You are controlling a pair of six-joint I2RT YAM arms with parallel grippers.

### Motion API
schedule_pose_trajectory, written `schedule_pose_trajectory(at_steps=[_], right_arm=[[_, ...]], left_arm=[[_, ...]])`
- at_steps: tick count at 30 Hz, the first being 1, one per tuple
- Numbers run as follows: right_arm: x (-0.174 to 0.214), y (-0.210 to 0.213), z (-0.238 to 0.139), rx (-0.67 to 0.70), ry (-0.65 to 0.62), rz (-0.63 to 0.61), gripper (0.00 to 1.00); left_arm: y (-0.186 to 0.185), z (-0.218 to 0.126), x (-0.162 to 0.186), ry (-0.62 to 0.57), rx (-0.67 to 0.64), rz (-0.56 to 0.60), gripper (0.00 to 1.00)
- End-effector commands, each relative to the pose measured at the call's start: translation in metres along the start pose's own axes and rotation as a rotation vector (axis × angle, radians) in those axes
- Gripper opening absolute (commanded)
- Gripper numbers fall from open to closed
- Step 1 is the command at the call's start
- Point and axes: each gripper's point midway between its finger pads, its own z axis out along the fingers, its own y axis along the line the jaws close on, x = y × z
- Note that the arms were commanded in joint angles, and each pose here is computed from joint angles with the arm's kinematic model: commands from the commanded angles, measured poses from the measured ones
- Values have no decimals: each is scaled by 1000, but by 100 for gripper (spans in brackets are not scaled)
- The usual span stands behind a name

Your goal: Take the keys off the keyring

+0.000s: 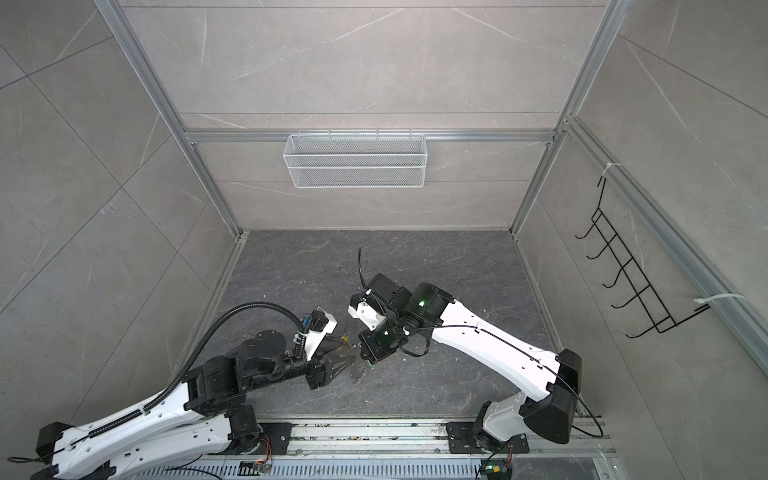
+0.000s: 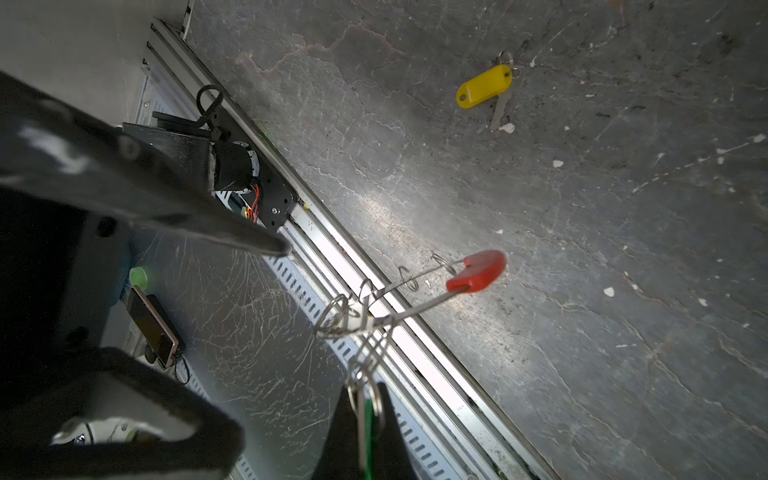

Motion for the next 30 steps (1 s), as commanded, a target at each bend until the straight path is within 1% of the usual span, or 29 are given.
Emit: schedule_pose_trajectory(at_steps=[1,7,12,16,22,27,30], right_arm=[[-8,14,-19,-50,-61,-6,0],[-8,19,-26,-69,-71,-14,0],[-8,23,-32,-81,-80,-23,0],[-6,27,-37,-96,-84,-26,0],[0,27,-37,-107,-69,-19,0],[3,27,-38,-115,-67,-24,0],[5,27,-38,-113,-65,-34,0]], left_arm=[[-4,3,-9,-34,12,-9,58],[3,10,-4,-13,-23,-19,57],[6,15,-3,-4,-35,-18,53],[9,17,-2,-2,-53,-13,47],[7,13,-9,-28,-47,2,33],[7,11,-12,-36,-51,11,24],[5,10,-15,-41,-46,13,16]])
